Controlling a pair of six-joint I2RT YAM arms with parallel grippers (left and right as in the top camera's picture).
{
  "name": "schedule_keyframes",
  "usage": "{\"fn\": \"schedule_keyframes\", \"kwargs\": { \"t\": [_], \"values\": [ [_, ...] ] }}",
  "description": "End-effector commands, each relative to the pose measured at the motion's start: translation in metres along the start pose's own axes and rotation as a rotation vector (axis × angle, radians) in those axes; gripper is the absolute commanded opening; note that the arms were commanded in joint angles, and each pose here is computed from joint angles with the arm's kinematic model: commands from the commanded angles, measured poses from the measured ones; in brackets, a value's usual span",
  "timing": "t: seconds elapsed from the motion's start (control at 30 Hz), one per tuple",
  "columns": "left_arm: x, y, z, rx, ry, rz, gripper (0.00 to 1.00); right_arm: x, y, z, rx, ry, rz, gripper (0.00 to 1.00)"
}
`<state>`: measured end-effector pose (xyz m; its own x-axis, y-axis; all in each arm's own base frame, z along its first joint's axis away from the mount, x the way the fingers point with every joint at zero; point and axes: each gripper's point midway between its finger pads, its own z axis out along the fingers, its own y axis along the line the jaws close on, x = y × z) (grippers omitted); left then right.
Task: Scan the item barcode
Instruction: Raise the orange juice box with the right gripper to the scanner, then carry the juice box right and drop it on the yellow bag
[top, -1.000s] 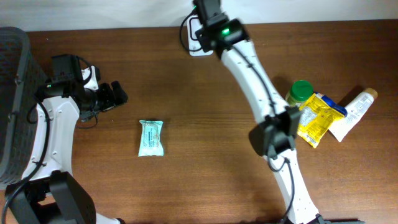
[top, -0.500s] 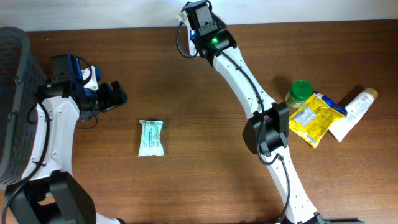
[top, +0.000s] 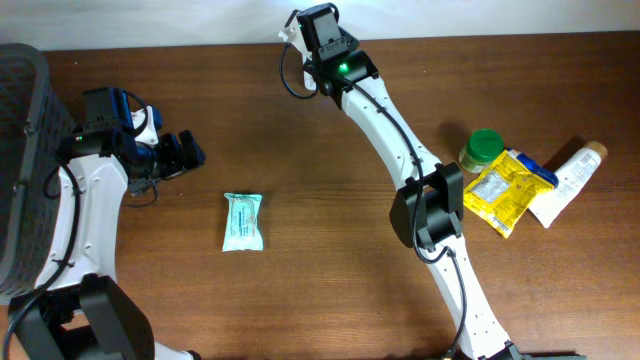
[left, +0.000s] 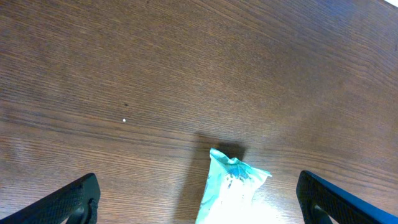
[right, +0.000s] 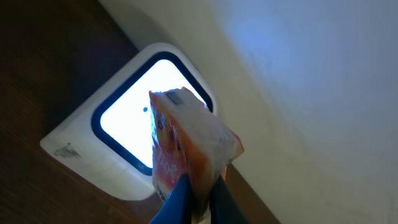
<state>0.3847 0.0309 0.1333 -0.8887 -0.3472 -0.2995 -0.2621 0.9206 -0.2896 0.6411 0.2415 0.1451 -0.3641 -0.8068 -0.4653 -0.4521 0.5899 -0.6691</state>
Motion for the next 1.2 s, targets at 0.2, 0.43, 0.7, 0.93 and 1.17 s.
{"fn": "schedule_keyframes", "kwargs": {
  "t": [0.2,0.43,0.7,0.93,1.17],
  "values": [
    [0.002,0.003,0.005,-0.007,0.016,-0.005,0.99,-0.053,-0.046,-0.117,-0.076,-0.135,0.311,0.04],
    [0.002,0.003,0.005,-0.007,0.016,-0.005,0.99,0.007,-0.041,-0.209,-0.297,0.125,0.680,0.04],
    [0.002,0.003,0.005,-0.007,0.016,-0.005,0.99,0.136,-0.037,-0.218,-0.332,0.619,0.839,0.04],
    [0.002,0.003,0.005,-0.007,0.016,-0.005,0.99,0.234,-0.058,-0.193,-0.337,0.856,1.035,0.04],
    [0.002,0.003,0.005,-0.007,0.016,-0.005,0.99,0.318,-0.072,-0.190,-0.352,1.012,1.148,0.04]
  ]
}}
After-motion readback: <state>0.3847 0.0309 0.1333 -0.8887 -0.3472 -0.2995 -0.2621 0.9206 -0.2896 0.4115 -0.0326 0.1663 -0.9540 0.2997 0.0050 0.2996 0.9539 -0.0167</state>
